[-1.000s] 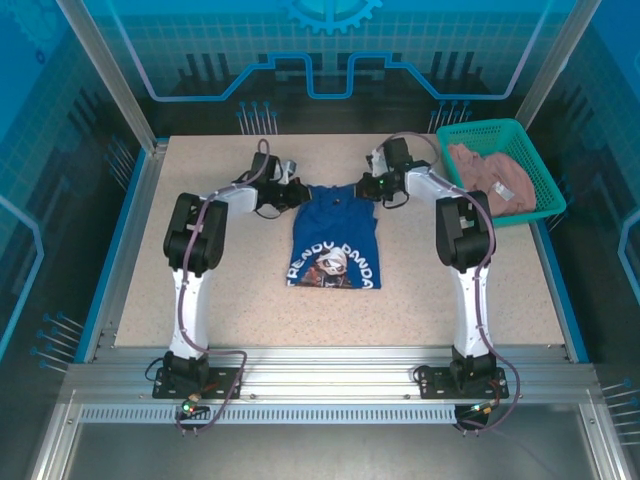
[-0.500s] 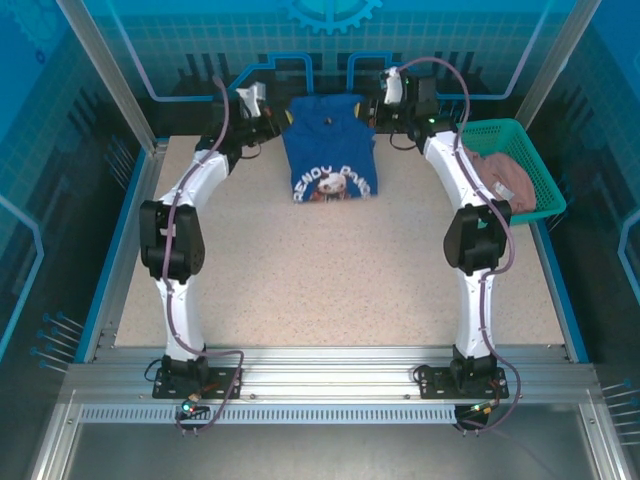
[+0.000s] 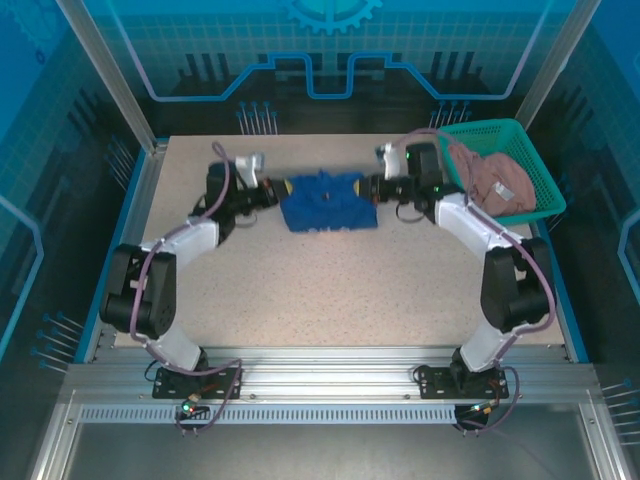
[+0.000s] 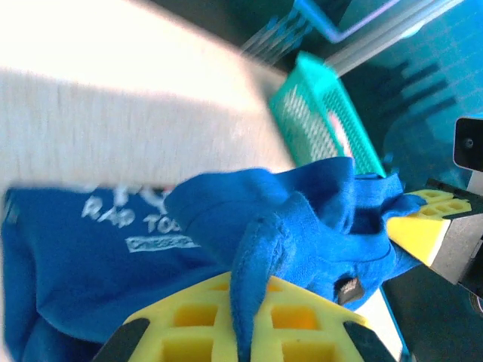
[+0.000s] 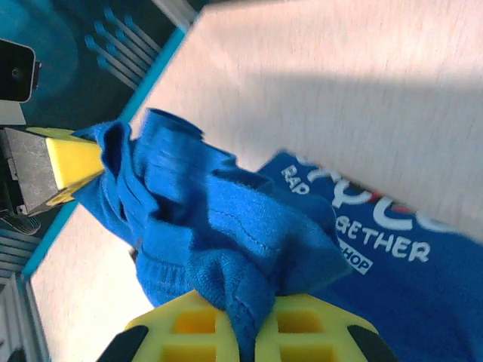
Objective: Fold the inside-out t-shirt
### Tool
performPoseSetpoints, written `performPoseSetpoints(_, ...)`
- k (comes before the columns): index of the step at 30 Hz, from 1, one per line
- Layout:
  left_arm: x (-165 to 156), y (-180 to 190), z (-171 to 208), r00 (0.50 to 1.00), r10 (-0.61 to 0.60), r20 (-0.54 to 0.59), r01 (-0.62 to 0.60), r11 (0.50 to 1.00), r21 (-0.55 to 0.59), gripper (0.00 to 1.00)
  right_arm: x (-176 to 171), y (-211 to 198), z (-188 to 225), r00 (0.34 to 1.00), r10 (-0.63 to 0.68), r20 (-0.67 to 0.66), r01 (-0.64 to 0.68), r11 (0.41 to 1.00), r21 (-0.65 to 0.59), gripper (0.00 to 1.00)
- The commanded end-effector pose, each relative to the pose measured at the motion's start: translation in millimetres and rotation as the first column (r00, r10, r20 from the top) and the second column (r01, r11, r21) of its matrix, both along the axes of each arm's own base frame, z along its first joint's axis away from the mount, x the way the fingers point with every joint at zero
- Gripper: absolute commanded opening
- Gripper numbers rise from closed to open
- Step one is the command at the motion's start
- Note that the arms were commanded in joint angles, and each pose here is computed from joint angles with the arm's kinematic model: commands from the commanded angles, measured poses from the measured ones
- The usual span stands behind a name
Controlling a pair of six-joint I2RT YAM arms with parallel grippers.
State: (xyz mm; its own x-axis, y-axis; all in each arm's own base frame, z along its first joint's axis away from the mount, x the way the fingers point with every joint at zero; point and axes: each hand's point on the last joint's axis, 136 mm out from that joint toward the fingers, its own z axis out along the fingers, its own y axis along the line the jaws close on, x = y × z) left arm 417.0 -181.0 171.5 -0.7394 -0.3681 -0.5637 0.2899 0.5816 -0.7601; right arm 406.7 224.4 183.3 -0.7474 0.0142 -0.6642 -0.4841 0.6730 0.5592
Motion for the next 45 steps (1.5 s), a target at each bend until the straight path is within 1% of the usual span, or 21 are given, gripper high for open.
performPoseSetpoints(1,-46.1,-22.1,10.2,0.996,-0.059,0.066,0.061,0.998,-0.028,0.00,-43.8,5.9,-14.1,1.000,0.004,-0.012,-0.004,1.000,0.000,0.00)
performPoseSetpoints(2,-61.2,-27.9,-1.6,0.996,-0.077,0.042,0.077,0.997,-0.003,0.00,-55.2,4.5,-26.4,0.999,-0.009,-0.049,0.009,1.000,-0.011,0.00)
performPoseSetpoints(4,-77.6,-32.0,-22.5,0.997,-0.077,-0.004,0.077,0.996,0.033,0.00,-70.0,0.4,-48.5,0.994,-0.029,-0.110,0.024,0.999,-0.040,0.00)
performPoseSetpoints(6,-82.3,-31.6,-38.8,0.997,-0.062,-0.038,0.064,0.997,0.037,0.00,-72.4,-6.3,-65.0,0.987,-0.064,-0.147,0.051,0.995,-0.089,0.00)
performPoseSetpoints(8,-79.0,-29.0,-52.0,0.997,-0.040,-0.062,0.043,0.998,0.055,0.00,-68.8,-12.3,-76.9,0.981,-0.092,-0.168,0.070,0.989,-0.133,0.00)
performPoseSetpoints(11,-66.4,-29.9,-57.2,0.998,-0.033,-0.045,0.037,0.996,0.083,0.00,-64.9,-19.9,-91.2,0.973,-0.118,-0.196,0.083,0.981,-0.177,0.00)
performPoseSetpoints(12,-60.9,-31.6,-56.6,0.999,-0.037,-0.039,0.040,0.996,0.086,0.00,-55.2,-20.5,-83.2,0.976,-0.128,-0.174,0.097,0.979,-0.180,0.00)
performPoseSetpoints(18,-23.0,-32.0,-46.8,1.000,-0.028,-0.001,0.028,0.996,0.088,0.00,-31.9,-31.0,-71.4,0.981,-0.147,-0.127,0.114,0.964,-0.239,0.00)
performPoseSetpoints(24,16.4,-24.4,-43.3,1.000,-0.008,0.020,0.007,0.996,0.087,0.00,-5.9,-46.4,-75.8,0.977,-0.166,-0.132,0.123,0.952,-0.281,0.00)
performPoseSetpoints(29,49.2,-24.2,-62.3,1.000,-0.003,-0.008,0.003,0.994,0.105,0.00,31.8,-54.0,-96.9,0.971,-0.183,-0.155,0.121,0.931,-0.344,0.01)
performPoseSetpoints(31,60.2,-23.0,-73.6,1.000,0.006,-0.031,-0.003,0.994,0.114,0.00,43.5,-56.7,-112.0,0.963,-0.191,-0.191,0.111,0.924,-0.367,0.02)
performPoseSetpoints(34,73.2,-20.3,-92.3,0.998,0.031,-0.063,-0.022,0.991,0.131,0.00,54.4,-61.1,-134.9,0.948,-0.209,-0.240,0.099,0.910,-0.402,0.05)
performPoseSetpoints(35,76.9,-19.9,-99.2,0.997,0.036,-0.075,-0.025,0.989,0.143,0.00,58.3,-63.0,-139.8,0.944,-0.220,-0.247,0.101,0.903,-0.417,0.07)
performPoseSetpoints(37,84.4,-17.9,-112.5,0.994,0.049,-0.101,-0.032,0.985,0.169,0.09,63.6,-68.9,-150.1,0.934,-0.245,-0.260,0.107,0.886,-0.451,0.12)
performPoseSetpoints(38,89.1,-15.4,-117.1,0.991,0.064,-0.120,-0.042,0.983,0.177,0.15,67.4,-72.3,-152.0,0.931,-0.258,-0.259,0.114,0.878,-0.465,0.15)
performPoseSetpoints(40,98.0,-12.4,-116.0,0.990,0.073,-0.120,-0.052,0.984,0.173,0.31,72.8,-79.8,-149.2,0.926,-0.282,-0.252,0.131,0.864,-0.487,0.23)
performPoseSetpoints(41,101.9,-7.7,-112.4,0.988,0.095,-0.118,-0.073,0.982,0.176,0.38,75.7,-84.7,-142.6,0.926,-0.291,-0.239,0.143,0.859,-0.492,0.27)
performPoseSetpoints(43,104.3,0.8,-102.1,0.984,0.124,-0.130,-0.104,0.983,0.152,0.47,77.8,-92.6,-125.8,0.930,-0.303,-0.210,0.169,0.856,-0.488,0.33)
performPoseSetpoints(45,100.6,11.7,-91.9,0.976,0.153,-0.155,-0.134,0.983,0.124,0.57,74.4,-98.4,-108.3,0.933,-0.307,-0.189,0.189,0.862,-0.471,0.37)
